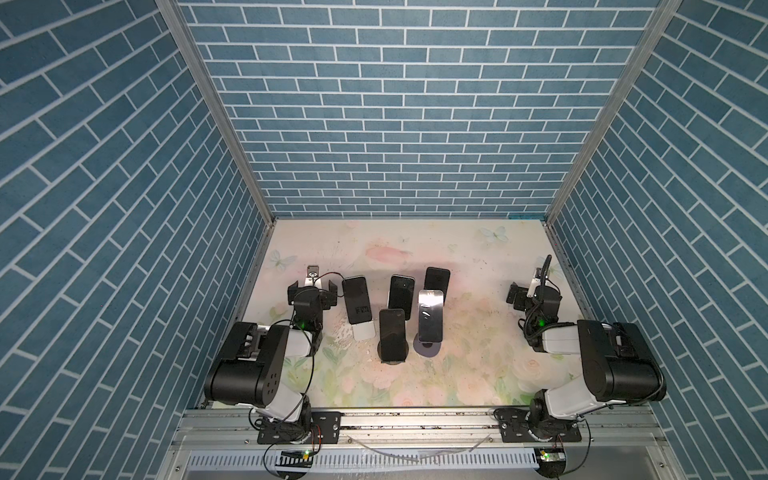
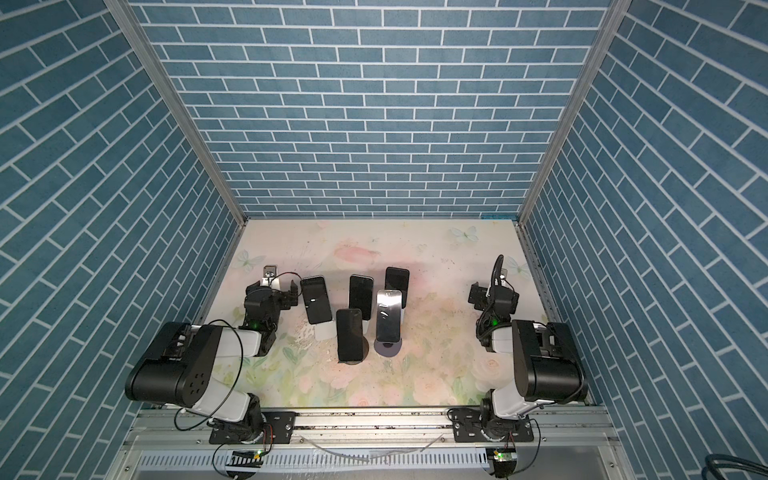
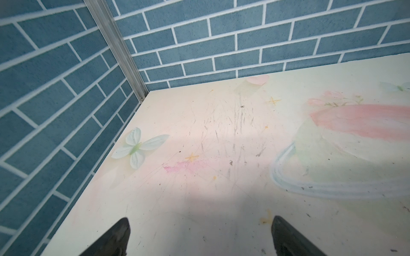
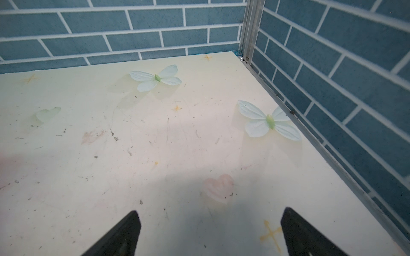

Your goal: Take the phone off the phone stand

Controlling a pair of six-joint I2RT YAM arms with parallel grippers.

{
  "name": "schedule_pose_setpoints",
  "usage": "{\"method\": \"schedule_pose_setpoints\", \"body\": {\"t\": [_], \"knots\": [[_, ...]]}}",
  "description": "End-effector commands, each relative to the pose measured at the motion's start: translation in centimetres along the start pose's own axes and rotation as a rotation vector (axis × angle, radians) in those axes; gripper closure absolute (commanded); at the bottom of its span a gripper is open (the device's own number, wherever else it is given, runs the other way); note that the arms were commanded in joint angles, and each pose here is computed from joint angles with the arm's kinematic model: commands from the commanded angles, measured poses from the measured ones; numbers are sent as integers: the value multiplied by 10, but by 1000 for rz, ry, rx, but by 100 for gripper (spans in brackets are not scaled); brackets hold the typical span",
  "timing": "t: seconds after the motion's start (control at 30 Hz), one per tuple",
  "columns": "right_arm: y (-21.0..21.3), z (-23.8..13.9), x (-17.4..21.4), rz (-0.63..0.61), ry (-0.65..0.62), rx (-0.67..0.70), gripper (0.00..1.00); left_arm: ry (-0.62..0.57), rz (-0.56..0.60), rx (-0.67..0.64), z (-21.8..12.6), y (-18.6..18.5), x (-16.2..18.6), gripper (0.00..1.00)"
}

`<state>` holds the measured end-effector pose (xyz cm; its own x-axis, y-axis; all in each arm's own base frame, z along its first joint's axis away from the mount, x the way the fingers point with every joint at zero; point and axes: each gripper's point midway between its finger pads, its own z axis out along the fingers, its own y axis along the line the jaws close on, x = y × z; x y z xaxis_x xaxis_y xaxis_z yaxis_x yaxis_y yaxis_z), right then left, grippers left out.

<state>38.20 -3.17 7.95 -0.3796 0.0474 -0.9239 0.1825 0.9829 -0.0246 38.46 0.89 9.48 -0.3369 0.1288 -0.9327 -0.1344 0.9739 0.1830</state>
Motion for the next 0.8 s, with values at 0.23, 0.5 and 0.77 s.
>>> {"method": "schedule_pose_setpoints", "body": {"t": [0.23,0.5,0.77], "knots": [[9,1,-19,-50,-40,-48,1,-99,-56,-65,-17,17,-12,0],[17,-15,-40,-75,10,-78,1,-89,-85,-109,-42,35,-40,0],[17,-36,-66,-24,1,-75,3,-83,-127,-172,-58,51,-49,0]]}}
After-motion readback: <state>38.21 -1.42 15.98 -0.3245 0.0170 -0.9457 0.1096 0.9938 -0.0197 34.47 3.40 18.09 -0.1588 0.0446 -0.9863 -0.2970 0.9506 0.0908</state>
